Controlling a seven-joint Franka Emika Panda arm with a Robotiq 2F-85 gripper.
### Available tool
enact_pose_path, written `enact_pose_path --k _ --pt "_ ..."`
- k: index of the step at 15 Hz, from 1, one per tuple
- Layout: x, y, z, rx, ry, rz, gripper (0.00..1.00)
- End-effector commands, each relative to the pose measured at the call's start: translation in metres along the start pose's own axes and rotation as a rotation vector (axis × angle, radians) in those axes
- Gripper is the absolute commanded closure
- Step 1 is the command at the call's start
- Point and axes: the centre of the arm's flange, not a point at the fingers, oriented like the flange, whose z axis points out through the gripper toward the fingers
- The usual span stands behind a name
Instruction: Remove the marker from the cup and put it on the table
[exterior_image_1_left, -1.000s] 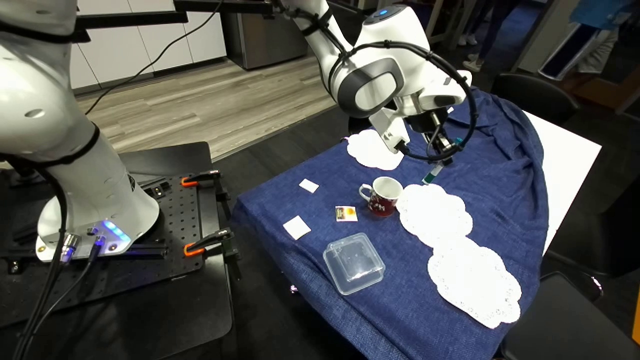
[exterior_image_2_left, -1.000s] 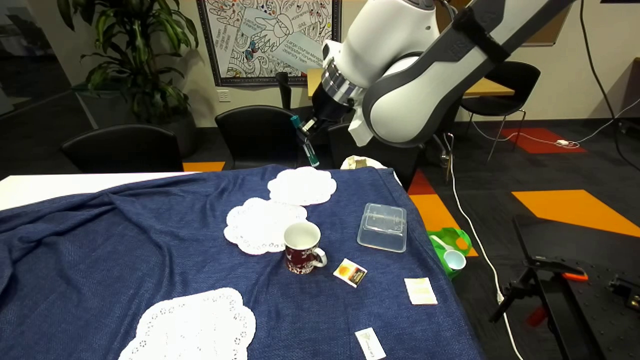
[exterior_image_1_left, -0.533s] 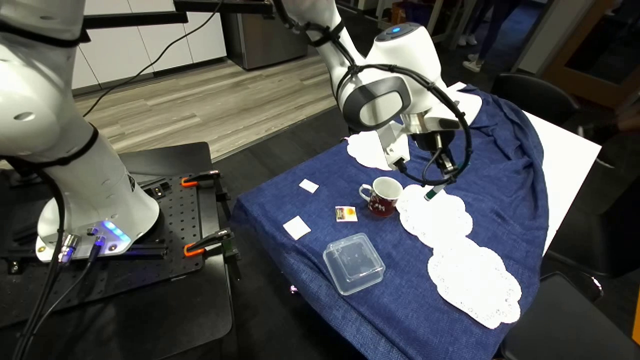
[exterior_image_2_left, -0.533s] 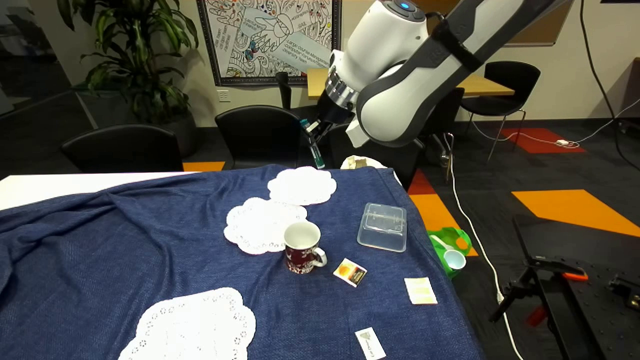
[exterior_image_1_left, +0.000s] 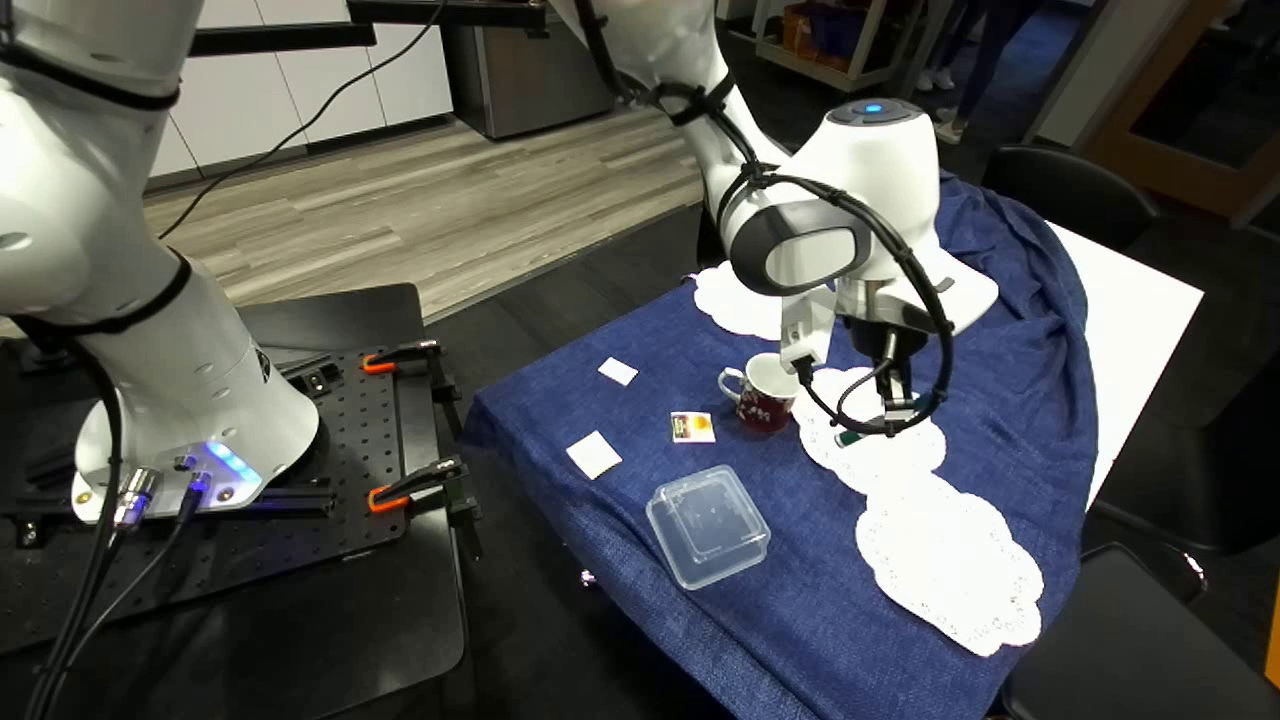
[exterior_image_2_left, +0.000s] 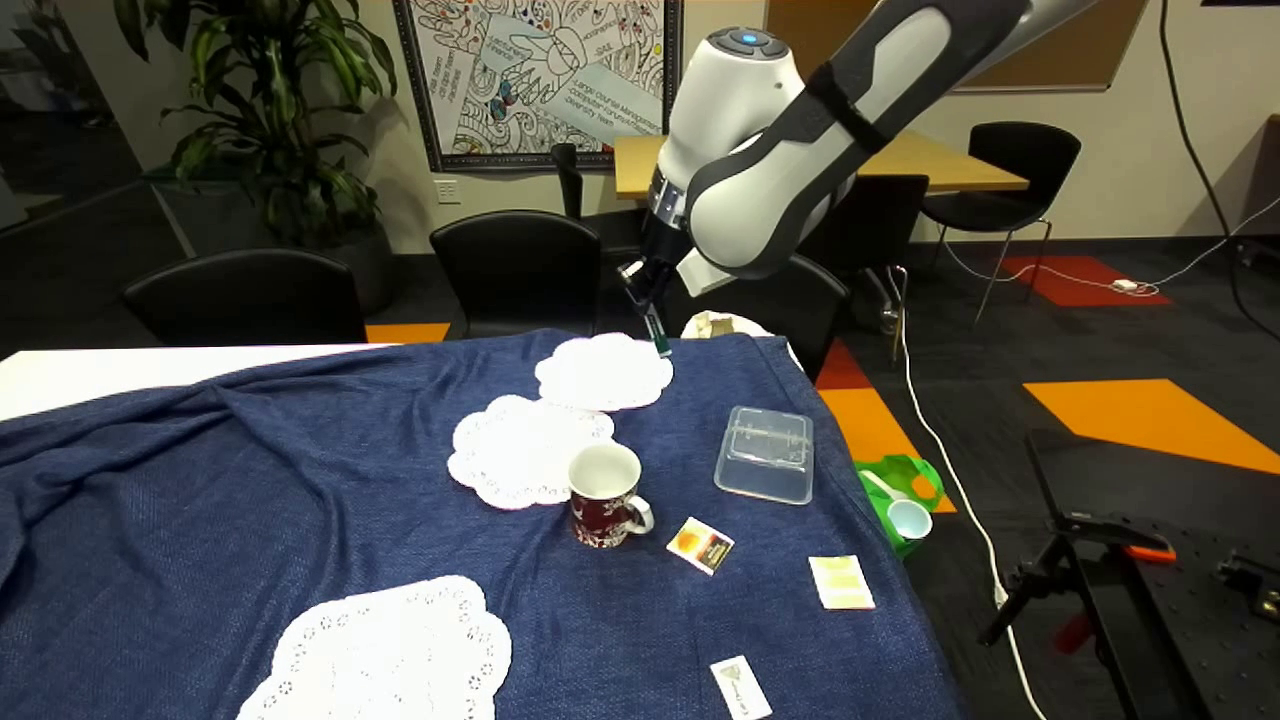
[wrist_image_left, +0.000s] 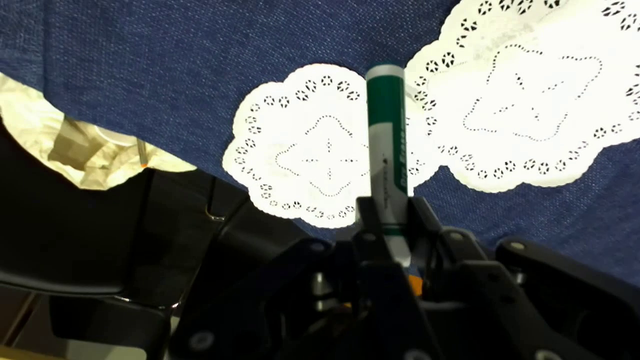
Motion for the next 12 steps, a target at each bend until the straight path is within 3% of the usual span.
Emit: enact_pose_path --k 1,11,12 --pt "0.017 -0.006 0.030 0.011 -0.076 0.067 0.95" --pt "0.005 -0.021 0.103 0.021 -0.256 0.095 0.95" --pt "0.004 -0.022 0.108 0.017 -0.264 0.091 0.56"
